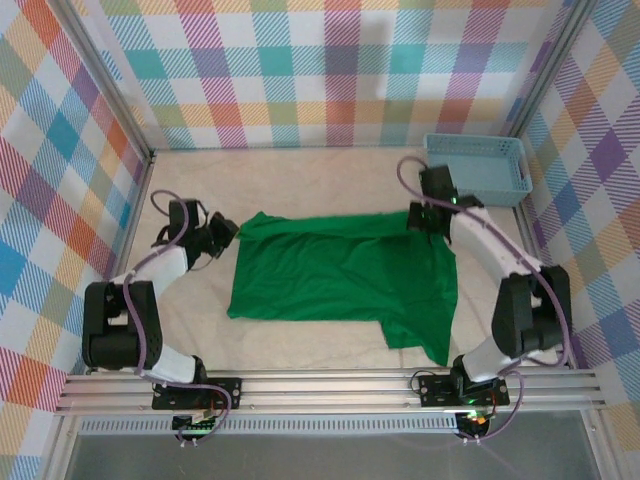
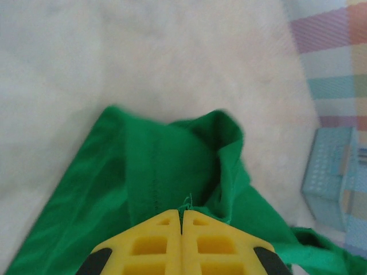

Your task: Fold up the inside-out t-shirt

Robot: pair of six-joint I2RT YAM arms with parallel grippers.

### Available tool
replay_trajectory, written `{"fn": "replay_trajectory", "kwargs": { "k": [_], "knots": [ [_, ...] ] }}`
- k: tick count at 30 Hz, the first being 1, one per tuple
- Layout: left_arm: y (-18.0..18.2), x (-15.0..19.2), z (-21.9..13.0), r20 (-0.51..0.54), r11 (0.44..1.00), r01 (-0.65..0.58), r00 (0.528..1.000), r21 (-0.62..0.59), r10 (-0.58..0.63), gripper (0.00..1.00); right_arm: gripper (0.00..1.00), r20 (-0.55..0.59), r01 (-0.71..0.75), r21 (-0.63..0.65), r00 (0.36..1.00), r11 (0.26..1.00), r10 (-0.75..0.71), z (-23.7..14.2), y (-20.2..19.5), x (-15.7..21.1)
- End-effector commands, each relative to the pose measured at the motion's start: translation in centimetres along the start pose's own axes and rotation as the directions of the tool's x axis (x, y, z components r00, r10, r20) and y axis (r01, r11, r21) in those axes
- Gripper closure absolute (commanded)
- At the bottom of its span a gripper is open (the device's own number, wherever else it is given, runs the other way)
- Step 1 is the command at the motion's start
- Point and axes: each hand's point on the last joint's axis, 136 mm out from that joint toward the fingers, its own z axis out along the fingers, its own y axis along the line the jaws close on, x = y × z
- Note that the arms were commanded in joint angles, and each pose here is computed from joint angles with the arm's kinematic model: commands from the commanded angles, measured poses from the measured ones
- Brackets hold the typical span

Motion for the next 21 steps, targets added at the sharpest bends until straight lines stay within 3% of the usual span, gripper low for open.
{"fn": "replay_trajectory", "kwargs": {
  "k": [1, 2, 4, 7, 13, 21],
  "knots": [
    [1.5, 2.8, -0.5, -0.01, 0.999, -0.032, 0.999, -0.044, 0.031, 1.0, 0.92, -0.152, -0.159, -0.015, 0.976, 0.987, 0.155, 1.2, -1.2, 8.4],
    [2.6, 4.0, -0.4, -0.028, 0.996, -0.039, 0.999, -0.075, 0.037, 1.0, 0.9, -0.192, -0.182, -0.036, 0.966, 0.983, 0.172, 1.2, -1.3, 10.8],
    [4.5, 5.7, -0.3, -0.053, 0.991, -0.04, 0.998, -0.125, 0.034, 1.0, 0.76, -0.23, -0.209, -0.049, 0.954, 0.977, 0.193, 0.9, -1.6, 13.2],
    [6.6, 6.9, -0.4, -0.068, 0.984, -0.025, 0.998, -0.176, 0.014, 1.0, 0.57, -0.202, -0.196, -0.045, 0.962, 0.98, 0.183, -0.7, -2.0, 12.7],
    [6.9, 6.8, -0.5, -0.058, 0.981, -0.027, 0.998, -0.192, 0.016, 1.0, 0.51, -0.046, -0.119, 0.015, 0.992, 0.993, 0.119, -3.0, -2.2, 5.2],
    [6.6, 6.4, -0.8, -0.042, 0.98, -0.036, 0.999, -0.194, 0.028, 1.0, 0.49, -0.108, -0.089, 0.197, 0.988, 0.976, 0.112, 0.7, -4.4, 2.6]
  ]
}}
